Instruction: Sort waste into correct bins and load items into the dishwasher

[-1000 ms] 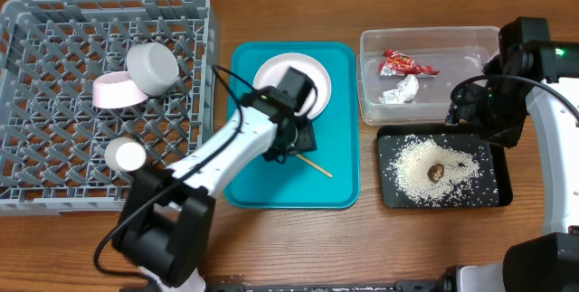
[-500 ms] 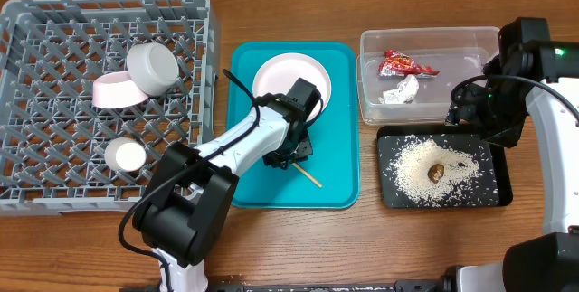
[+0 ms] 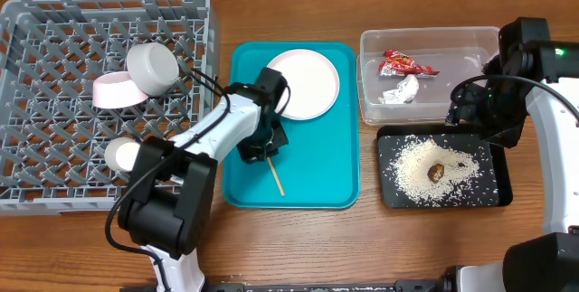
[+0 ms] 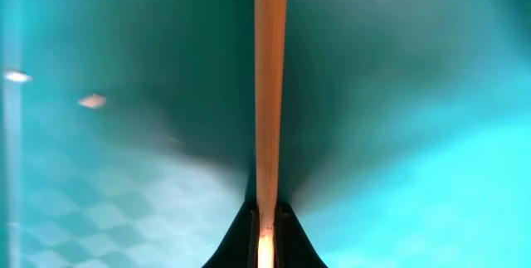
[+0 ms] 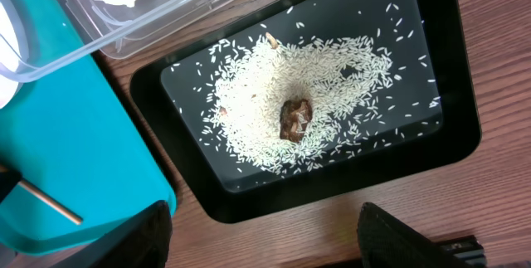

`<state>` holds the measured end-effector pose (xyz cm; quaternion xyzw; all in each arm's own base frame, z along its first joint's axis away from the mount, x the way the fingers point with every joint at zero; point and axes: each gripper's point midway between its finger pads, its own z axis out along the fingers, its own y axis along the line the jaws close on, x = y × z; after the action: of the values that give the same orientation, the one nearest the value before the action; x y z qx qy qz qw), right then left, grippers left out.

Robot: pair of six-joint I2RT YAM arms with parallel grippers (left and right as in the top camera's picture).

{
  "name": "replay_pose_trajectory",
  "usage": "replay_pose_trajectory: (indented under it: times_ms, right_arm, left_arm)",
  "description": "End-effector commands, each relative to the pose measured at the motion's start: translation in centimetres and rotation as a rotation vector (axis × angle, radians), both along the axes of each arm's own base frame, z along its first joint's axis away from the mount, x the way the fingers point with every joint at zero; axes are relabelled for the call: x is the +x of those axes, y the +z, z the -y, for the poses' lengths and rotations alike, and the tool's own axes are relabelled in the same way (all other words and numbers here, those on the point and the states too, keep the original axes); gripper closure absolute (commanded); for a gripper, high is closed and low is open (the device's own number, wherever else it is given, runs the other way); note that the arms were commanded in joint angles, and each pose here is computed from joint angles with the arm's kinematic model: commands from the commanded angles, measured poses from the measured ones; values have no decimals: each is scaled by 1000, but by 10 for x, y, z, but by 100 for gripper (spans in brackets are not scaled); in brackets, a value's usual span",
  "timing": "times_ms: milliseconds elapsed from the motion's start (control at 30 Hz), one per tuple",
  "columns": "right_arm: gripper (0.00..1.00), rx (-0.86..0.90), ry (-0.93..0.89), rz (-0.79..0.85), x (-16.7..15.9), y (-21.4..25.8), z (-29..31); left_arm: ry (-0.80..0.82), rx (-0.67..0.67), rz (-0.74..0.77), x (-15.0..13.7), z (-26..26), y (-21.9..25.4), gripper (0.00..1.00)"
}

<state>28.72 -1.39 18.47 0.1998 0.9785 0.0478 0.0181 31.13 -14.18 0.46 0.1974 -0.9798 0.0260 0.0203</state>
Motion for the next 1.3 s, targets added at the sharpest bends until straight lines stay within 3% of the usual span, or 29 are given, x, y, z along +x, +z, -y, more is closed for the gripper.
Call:
replay_pose_trajectory:
  times_ms: [0, 167, 400, 600, 833, 867, 933, 1067, 1267]
  right_arm:
    - [27, -2, 5, 26, -1, 7, -1]
    - [27, -2, 6, 26, -1, 7, -1]
    - [27, -2, 5, 25, -1, 7, -1]
    - [27, -2, 5, 24, -1, 7, -1]
    - [27, -2, 5, 24, -1, 7, -1]
    - [27, -2, 5, 24, -1, 7, -1]
    - [27, -2, 5, 24, -1, 7, -1]
    - [27, -2, 5, 25, -1, 7, -1]
    - [27, -2, 5, 25, -1, 7, -1]
  left_arm:
    - [-45, 4, 107, 19, -11, 31, 96]
    - [-189, 2, 319, 43, -22, 97, 96]
    - [-321, 156, 535, 65, -80, 174, 96]
    - [-403, 229, 533, 77, -124, 175, 96]
    - [-354, 240, 455, 83, -152, 147, 96]
    - [-350, 238, 447, 83, -154, 144, 92]
    - [-350, 227, 434, 83, -154, 139, 69]
    - [-369, 168, 460, 85, -140, 143, 60]
    - [-494, 40, 556, 92, -78, 164, 53]
